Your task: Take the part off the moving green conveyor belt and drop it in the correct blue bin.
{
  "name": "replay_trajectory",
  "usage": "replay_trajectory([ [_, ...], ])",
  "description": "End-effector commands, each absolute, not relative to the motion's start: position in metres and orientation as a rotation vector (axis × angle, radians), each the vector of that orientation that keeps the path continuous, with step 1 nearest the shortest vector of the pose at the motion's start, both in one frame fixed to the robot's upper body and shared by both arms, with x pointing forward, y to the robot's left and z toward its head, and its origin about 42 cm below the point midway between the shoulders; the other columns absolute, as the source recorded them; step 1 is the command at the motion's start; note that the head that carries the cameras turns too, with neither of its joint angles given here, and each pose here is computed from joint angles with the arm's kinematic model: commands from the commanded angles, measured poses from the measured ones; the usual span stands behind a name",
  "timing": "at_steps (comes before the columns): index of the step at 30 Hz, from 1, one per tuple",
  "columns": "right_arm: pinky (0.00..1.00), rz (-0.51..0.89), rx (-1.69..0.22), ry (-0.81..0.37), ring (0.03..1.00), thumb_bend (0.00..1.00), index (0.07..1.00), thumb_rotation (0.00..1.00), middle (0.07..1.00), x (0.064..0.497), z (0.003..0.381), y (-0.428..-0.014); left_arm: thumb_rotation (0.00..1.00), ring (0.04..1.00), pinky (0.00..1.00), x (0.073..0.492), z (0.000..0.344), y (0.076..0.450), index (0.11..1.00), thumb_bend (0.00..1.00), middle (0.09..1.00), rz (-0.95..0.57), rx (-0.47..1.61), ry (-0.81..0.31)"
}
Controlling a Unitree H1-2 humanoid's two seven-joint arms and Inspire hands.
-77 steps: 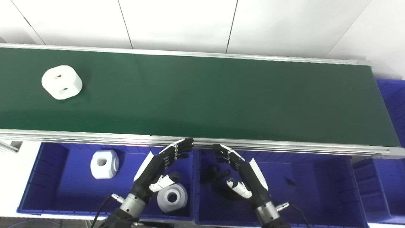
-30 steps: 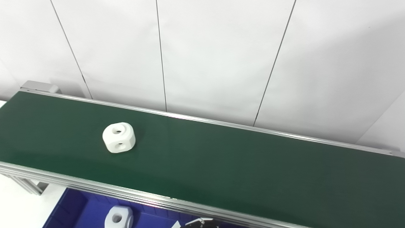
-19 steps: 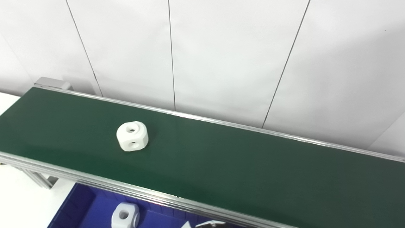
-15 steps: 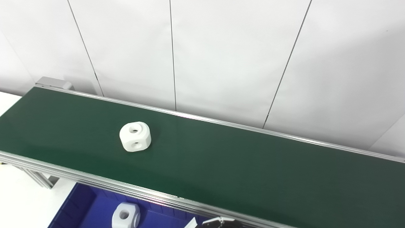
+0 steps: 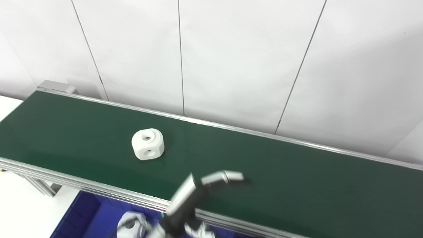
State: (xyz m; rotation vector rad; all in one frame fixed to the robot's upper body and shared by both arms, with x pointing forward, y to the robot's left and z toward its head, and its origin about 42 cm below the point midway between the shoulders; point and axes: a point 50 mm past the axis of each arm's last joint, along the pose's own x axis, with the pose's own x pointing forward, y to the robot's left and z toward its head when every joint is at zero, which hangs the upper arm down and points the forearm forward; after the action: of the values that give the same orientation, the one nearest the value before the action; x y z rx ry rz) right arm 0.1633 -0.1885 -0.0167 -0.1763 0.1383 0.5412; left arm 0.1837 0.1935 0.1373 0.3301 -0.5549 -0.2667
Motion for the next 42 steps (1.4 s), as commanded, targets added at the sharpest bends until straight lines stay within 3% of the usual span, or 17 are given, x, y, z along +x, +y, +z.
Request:
replay_trajectory([
  [1, 0.72, 0.545, -0.165, 0.06, 0.832, 0.89, 0.835, 0.92, 0.866, 0.171, -0.008, -0.183, 0.73, 0.757, 0.71, 0.189, 0.15, 0.205, 0.749, 0.9, 0.761, -0.249, 0.388, -0.628],
  [9, 0.7, 0.542, -0.148, 0.064, 0.816, 0.9, 0.83, 0.91, 0.861, 0.172, -0.009, -0.179, 0.69, 0.799, 0.73, 0.221, 0.163, 0.245, 0.807, 0.88, 0.814, -0.139, 0.626, -0.627],
  [14, 0.7, 0.542, -0.16, 0.061, 0.816, 0.87, 0.832, 0.91, 0.863, 0.17, -0.009, -0.179, 0.72, 0.801, 0.78, 0.249, 0.176, 0.276, 0.806, 0.85, 0.814, -0.143, 0.979, -0.627],
  [18, 0.69, 0.535, -0.162, 0.062, 0.814, 0.88, 0.834, 0.92, 0.857, 0.168, -0.009, -0.178, 0.7, 0.809, 0.81, 0.26, 0.188, 0.29, 0.796, 0.87, 0.806, -0.159, 1.109, -0.605],
  [28, 0.69, 0.538, -0.161, 0.064, 0.817, 0.89, 0.83, 0.93, 0.858, 0.168, -0.01, -0.176, 0.62, 0.802, 0.8, 0.289, 0.219, 0.31, 0.792, 0.88, 0.807, -0.237, 1.248, -0.428],
  [33, 0.69, 0.535, -0.162, 0.064, 0.812, 0.9, 0.825, 0.93, 0.857, 0.167, -0.01, -0.175, 0.62, 0.818, 0.82, 0.308, 0.23, 0.315, 0.822, 0.88, 0.821, -0.304, 1.298, -0.268],
  [42, 0.69, 0.535, -0.167, 0.06, 0.816, 0.9, 0.826, 0.93, 0.859, 0.167, -0.01, -0.175, 0.54, 0.813, 0.72, 0.329, 0.227, 0.327, 0.829, 0.87, 0.816, -0.321, 1.329, -0.117],
])
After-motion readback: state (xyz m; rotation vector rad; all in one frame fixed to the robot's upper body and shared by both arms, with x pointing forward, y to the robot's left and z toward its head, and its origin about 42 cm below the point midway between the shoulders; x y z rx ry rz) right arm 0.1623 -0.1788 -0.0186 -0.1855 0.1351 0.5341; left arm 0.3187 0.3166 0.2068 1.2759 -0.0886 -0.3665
